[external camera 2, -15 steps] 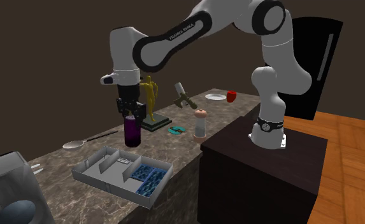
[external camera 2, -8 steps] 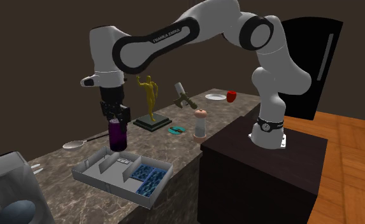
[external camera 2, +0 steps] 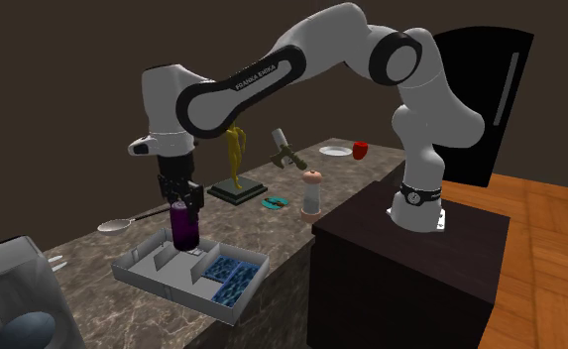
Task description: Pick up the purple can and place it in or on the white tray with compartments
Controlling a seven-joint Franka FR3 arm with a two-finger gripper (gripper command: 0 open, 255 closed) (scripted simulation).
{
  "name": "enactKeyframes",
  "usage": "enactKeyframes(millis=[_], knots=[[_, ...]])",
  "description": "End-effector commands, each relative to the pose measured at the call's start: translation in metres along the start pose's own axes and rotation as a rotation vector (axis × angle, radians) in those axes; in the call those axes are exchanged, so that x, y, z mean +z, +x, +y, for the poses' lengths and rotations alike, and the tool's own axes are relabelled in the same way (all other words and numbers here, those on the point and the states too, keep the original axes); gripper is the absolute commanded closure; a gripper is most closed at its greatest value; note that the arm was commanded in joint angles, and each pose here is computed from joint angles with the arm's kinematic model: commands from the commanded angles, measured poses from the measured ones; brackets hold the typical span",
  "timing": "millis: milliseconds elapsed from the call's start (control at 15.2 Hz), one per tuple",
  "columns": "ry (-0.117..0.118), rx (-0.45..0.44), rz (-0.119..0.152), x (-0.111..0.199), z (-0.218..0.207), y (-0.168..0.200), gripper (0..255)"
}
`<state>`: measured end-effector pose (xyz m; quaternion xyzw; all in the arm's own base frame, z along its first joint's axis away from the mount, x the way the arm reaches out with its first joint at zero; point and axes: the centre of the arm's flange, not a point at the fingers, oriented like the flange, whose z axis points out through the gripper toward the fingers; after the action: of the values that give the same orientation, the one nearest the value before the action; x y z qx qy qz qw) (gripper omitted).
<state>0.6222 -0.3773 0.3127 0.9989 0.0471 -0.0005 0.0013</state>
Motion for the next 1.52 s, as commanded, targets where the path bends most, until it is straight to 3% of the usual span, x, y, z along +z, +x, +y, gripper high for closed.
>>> enactKeyframes(millis=[0, 462, 990, 1056, 1386, 1452], knots=[[-0.001, 0.0, 0.001, 0.01, 0.0, 0.0, 255], [-0.001, 0.0, 0.001, 0.048, 0.0, 0.0, 255], [-0.001, 0.0, 0.001, 0.048, 0.0, 0.0, 255], [-0.001, 0.0, 0.001, 0.048, 0.0, 0.0, 0], [-0.001, 0.0, 0.001, 0.048, 0.0, 0.0, 0], [-0.001, 0.0, 0.001, 0.035, 0.0, 0.0, 0]])
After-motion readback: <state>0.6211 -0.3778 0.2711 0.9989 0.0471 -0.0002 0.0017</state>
